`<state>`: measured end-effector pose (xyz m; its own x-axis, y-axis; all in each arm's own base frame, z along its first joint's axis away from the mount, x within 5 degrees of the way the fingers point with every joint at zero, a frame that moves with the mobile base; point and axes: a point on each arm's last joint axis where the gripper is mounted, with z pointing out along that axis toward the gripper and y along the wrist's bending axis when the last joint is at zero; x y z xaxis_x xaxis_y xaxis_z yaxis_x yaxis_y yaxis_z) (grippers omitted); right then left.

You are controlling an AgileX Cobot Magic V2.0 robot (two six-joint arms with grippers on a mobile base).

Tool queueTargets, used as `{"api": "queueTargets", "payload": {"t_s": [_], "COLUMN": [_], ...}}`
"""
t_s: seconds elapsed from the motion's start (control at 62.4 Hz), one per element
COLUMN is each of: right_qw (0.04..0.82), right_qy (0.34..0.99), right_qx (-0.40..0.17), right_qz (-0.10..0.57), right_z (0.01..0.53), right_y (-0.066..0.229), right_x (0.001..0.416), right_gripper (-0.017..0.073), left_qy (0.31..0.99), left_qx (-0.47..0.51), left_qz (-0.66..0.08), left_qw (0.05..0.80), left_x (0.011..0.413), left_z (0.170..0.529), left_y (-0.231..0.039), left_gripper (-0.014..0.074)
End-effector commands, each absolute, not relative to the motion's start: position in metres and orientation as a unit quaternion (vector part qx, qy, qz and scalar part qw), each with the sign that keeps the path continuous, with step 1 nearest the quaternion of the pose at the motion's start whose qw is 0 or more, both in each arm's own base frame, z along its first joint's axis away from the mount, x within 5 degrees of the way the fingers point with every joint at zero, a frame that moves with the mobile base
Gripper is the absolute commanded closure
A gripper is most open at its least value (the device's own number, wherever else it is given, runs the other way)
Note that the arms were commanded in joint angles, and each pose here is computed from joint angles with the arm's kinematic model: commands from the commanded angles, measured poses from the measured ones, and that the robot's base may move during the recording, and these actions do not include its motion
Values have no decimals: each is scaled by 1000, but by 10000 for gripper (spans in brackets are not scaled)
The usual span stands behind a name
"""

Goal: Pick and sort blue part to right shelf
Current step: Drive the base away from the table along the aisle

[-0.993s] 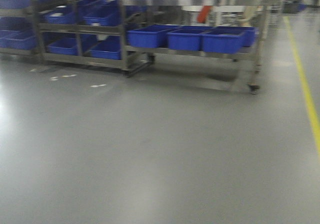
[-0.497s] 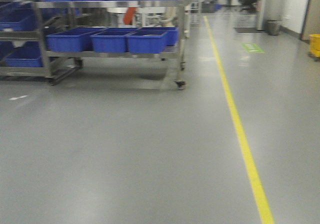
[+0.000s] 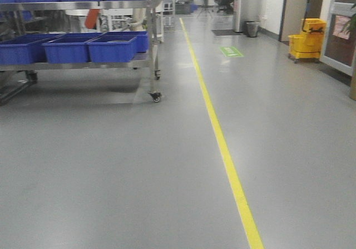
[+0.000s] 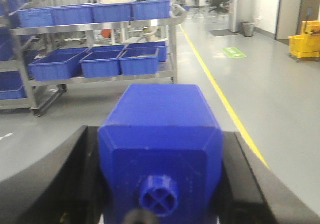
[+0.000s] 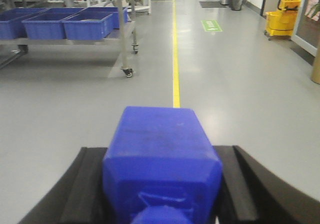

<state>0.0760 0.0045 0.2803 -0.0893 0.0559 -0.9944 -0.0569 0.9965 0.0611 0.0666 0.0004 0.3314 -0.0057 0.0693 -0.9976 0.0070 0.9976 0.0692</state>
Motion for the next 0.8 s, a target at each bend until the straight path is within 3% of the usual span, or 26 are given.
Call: {"api": "queueTargets", "payload": {"t_s": [0.0, 0.785], "right_qw": [721, 721], "right_qy": [692, 692], "right_qx": [-8, -8], "right_qz": [39, 39], "right_z": [300, 300], "right_y": [5, 5], "right_x": [76, 76], "right_gripper": [120, 120], "left_qy": [669, 669], "left_qx": [29, 29], "left_qz": [21, 21], "left_qw": [743, 743], "left_x": [65, 65], "left_z": [349, 349], "left_y": [0, 0], "left_gripper": [314, 314]}}
